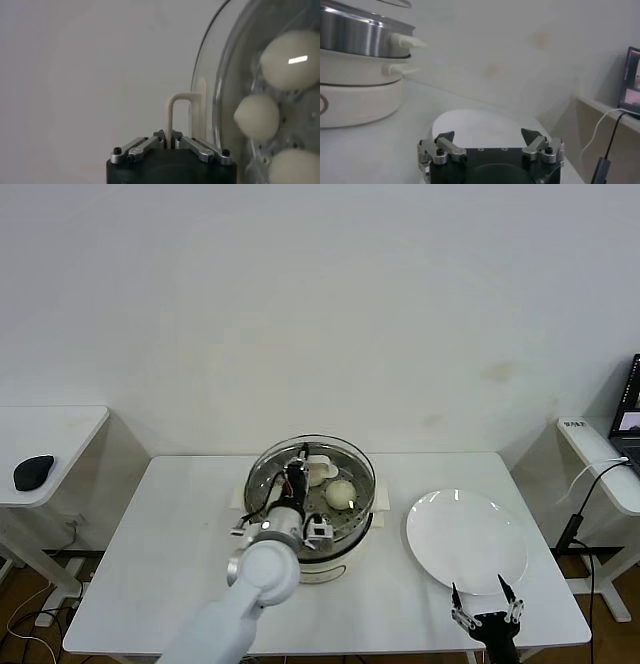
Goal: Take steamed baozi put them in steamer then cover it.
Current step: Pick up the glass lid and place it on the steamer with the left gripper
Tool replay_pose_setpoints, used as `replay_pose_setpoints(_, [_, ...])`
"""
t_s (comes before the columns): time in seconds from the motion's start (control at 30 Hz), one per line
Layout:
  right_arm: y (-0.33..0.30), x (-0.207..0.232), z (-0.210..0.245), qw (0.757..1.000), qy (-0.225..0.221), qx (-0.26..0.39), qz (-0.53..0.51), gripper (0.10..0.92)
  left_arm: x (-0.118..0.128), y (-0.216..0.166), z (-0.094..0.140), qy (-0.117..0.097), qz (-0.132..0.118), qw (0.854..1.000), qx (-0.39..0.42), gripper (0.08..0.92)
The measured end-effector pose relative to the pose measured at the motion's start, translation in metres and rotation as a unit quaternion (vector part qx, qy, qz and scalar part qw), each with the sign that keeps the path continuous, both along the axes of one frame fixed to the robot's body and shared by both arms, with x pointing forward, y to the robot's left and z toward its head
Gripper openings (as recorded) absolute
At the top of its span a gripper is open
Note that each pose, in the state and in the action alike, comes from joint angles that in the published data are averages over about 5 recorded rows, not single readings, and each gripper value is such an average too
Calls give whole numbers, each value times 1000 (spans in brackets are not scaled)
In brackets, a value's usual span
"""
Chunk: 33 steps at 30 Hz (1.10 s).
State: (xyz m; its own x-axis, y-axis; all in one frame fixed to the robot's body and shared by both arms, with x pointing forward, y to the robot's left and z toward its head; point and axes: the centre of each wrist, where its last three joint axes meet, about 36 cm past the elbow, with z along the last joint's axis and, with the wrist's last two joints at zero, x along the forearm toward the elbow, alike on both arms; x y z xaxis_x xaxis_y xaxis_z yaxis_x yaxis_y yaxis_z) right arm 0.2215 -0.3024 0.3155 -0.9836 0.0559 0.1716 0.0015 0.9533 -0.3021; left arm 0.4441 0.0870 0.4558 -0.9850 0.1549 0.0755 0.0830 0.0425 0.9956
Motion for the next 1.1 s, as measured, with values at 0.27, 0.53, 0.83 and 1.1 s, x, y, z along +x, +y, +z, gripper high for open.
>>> replay_pose_setpoints(0.27, [1, -2, -5, 1000, 4, -3, 5, 823, -3, -4, -7, 6, 0, 1000, 9, 145])
replay_pose_setpoints(0.53, [3, -2, -7, 1000, 7, -5, 11, 823, -4, 1, -11, 10, 8, 1000, 10, 145])
replay_pose_setpoints(0.83, [5, -3, -9, 1000, 9, -7, 15, 823, -1, 3, -15, 10, 11, 1000, 12, 145])
replay_pose_setpoints(1.1, [5, -5, -10, 1000, 11, -9, 17, 823, -1, 3, -17, 11, 15, 1000, 8, 156])
